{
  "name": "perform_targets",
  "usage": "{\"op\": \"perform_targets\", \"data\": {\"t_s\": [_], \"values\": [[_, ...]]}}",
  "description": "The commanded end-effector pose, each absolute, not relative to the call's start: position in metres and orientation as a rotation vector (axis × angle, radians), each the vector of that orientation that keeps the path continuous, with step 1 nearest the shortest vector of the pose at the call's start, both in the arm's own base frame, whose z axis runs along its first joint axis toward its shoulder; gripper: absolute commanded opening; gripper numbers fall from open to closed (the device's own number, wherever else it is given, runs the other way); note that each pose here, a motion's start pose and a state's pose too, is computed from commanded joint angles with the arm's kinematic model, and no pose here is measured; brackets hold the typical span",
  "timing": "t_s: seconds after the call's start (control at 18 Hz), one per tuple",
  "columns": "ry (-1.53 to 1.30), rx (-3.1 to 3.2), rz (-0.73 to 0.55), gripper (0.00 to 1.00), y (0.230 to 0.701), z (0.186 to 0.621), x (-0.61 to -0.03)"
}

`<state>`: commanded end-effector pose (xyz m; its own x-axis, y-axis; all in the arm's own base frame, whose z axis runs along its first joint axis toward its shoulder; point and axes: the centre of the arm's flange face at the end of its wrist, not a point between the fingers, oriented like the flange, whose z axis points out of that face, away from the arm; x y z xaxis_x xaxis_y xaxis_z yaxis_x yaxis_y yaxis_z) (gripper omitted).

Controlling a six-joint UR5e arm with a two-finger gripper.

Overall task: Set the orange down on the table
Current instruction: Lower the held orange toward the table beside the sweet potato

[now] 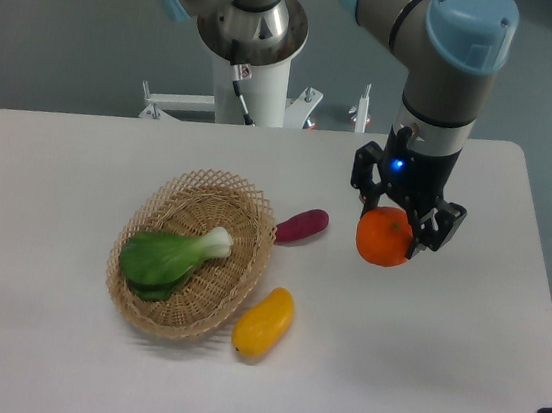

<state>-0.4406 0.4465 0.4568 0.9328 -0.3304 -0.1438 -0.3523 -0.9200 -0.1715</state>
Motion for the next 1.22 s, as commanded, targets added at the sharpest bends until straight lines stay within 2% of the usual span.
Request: {"op": "perform_targets", "data": {"t_s": [0.39, 0.78, 1.22], "values": [[0.512, -2.897, 0.167, 0.71, 0.459, 0.441, -0.441], [0.515, -2.883, 0.221, 0.71, 0.471, 0.399, -0.454], [0.527, -2.922, 0.107, 0.71, 0.475, 0.332, -0.46]]}}
